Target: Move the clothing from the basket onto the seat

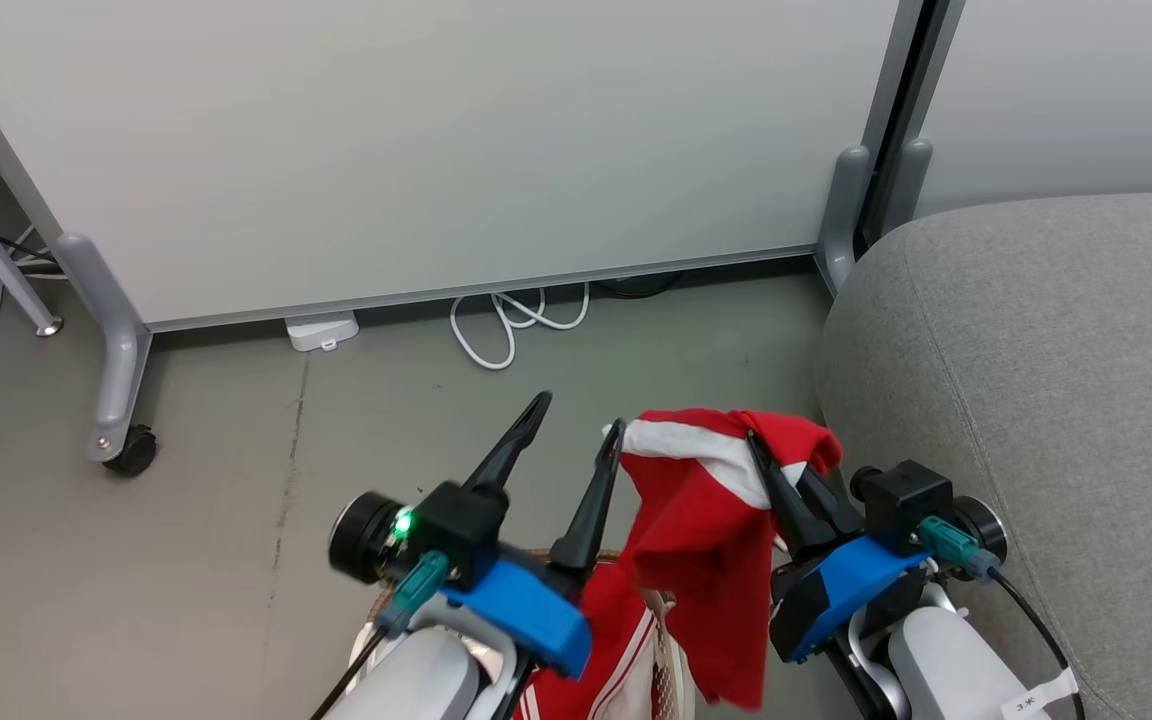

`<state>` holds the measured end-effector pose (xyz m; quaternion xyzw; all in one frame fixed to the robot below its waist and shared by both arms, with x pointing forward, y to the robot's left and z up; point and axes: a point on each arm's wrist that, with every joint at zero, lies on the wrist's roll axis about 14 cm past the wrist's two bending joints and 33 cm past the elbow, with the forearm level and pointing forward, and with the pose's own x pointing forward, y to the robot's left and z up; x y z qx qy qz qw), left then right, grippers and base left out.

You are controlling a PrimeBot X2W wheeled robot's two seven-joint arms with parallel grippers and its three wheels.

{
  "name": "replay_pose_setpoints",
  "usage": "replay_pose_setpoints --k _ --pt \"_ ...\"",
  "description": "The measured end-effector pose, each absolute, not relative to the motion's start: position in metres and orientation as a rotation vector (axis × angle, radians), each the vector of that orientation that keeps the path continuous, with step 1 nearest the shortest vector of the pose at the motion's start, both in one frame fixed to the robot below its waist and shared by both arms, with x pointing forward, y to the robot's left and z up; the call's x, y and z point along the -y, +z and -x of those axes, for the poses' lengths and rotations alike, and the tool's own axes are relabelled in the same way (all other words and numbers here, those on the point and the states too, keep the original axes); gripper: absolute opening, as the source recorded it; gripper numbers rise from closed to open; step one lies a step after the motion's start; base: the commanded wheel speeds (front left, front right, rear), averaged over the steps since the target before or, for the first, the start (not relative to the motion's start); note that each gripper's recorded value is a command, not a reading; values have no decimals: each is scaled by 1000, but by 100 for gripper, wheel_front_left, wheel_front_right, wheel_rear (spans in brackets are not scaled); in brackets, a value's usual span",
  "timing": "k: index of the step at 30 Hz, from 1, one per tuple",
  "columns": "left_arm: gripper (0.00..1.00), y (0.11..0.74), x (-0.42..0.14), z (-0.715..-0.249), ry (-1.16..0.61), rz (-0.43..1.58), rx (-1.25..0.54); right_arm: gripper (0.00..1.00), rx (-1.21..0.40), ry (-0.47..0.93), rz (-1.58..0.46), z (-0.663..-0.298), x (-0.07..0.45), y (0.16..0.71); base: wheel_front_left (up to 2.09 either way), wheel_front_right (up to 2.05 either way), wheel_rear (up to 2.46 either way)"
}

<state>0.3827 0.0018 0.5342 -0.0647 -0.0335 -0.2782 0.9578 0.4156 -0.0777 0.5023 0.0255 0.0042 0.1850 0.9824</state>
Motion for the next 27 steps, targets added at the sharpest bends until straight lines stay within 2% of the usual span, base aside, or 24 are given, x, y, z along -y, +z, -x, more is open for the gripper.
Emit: replay_pose_setpoints --k 16,27 --pt "100 498 -54 -356 -409 134 14 0 27 358 -48 -412 82 512 0 0 0" --pt "100 495 -60 -357 -396 125 14 0 21 360 -49 -410 81 510 0 0 0"
